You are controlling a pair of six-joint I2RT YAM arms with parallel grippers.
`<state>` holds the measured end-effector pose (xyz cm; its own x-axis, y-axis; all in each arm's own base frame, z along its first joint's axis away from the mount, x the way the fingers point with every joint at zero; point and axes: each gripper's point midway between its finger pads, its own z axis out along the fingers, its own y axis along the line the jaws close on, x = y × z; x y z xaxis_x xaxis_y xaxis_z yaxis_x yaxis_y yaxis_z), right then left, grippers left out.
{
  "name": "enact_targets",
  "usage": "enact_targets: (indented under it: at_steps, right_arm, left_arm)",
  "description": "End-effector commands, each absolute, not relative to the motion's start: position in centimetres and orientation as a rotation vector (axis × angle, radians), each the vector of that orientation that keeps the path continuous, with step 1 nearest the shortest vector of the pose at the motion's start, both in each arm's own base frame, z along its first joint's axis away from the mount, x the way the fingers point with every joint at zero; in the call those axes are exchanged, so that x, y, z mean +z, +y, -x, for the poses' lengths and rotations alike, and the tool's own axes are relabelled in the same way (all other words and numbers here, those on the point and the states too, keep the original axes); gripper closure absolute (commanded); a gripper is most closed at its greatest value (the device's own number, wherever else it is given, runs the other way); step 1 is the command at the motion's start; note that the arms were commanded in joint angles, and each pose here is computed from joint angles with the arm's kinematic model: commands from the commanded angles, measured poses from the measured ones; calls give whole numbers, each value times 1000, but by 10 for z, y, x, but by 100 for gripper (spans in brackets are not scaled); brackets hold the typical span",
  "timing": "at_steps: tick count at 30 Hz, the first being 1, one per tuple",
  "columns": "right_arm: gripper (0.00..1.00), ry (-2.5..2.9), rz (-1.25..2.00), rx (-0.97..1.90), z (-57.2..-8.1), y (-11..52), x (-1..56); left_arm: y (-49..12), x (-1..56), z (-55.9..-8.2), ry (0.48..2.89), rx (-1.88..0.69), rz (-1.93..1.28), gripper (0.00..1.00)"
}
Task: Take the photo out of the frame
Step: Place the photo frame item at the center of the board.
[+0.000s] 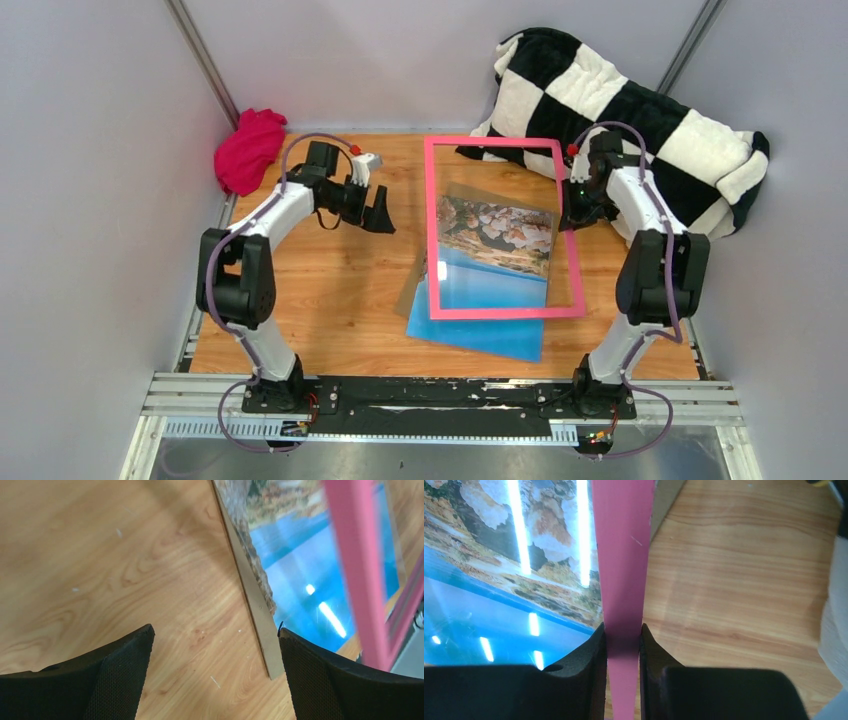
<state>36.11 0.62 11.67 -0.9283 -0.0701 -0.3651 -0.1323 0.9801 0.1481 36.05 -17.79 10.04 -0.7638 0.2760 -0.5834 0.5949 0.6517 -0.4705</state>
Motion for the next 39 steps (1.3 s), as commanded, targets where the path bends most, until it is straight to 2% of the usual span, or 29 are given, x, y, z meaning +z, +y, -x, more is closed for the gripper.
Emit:
enact_targets:
  at_steps: [1,4,7,13,18,22,27,33,39]
  right_arm:
    - [100,2731,160,331,-387,56,112]
    - [100,2734,179,390,-393,89,104]
    - [100,2755,221,509,-394,124,92]
    - [99,2807,317,506,-392,158,69]
    - [83,2832,340,621,-382,170,60]
    - [66,2803,367,752,-377,178,67]
    - [54,2734,400,883,-373,182,88]
    - [44,2574,443,1112,-363,177,133]
    - [43,2504,587,998,-327,141,157]
  left_arm:
    - [-158,150,-387,2318,-708,-553,5]
    - [-139,155,-393,2327,-599,-507,5]
    - [-126,153,-393,2336,-593,-457,4]
    - [-112,130,-396,2388,-505,-412,4]
    - [-101,105,-404,2469,-427,-368,4]
    - [-101,92,-409,2503,-409,-359,4]
    - [-98,81,-410,2534,-374,-354,4]
    - [-91,70,-412,2563,-270,-329,4]
    - [-111,60,-412,2587,-295,-365,4]
